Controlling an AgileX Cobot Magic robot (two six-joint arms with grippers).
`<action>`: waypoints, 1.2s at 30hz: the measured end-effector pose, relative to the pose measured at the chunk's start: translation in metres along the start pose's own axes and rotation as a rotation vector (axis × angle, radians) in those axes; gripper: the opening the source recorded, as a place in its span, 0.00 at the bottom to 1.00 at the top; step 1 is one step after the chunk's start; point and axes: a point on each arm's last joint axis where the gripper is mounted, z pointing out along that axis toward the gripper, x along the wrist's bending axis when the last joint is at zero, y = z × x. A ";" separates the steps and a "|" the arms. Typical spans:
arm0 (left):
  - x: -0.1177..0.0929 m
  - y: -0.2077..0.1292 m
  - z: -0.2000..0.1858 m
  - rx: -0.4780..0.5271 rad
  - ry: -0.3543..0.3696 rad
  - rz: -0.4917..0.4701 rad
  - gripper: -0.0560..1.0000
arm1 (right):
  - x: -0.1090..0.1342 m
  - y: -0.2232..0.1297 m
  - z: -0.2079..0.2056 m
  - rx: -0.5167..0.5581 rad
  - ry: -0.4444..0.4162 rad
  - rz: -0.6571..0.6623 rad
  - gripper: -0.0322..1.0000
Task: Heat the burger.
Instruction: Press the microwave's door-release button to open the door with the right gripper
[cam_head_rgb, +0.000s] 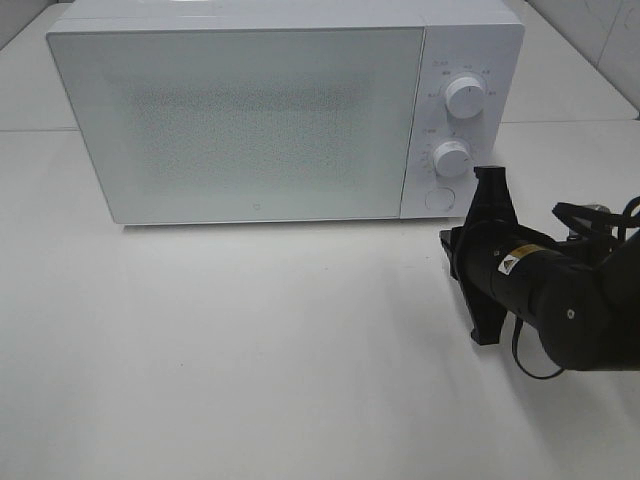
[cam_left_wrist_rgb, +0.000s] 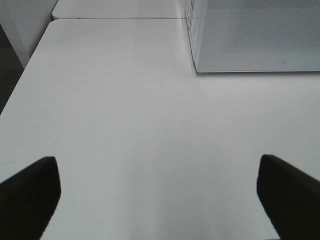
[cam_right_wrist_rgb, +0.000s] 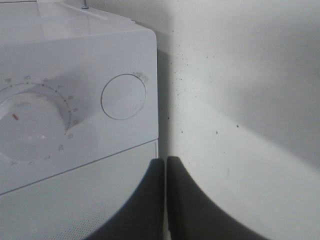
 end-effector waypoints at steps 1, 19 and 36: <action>0.000 0.000 0.000 0.000 0.000 0.000 0.99 | 0.001 0.002 0.006 0.001 -0.001 -0.004 0.03; 0.000 0.000 0.000 0.000 0.000 0.000 0.99 | 0.015 0.020 0.046 -0.021 -0.002 0.008 0.03; 0.000 0.000 0.000 0.000 0.000 0.000 0.99 | 0.020 0.017 0.066 -0.028 0.025 0.012 0.03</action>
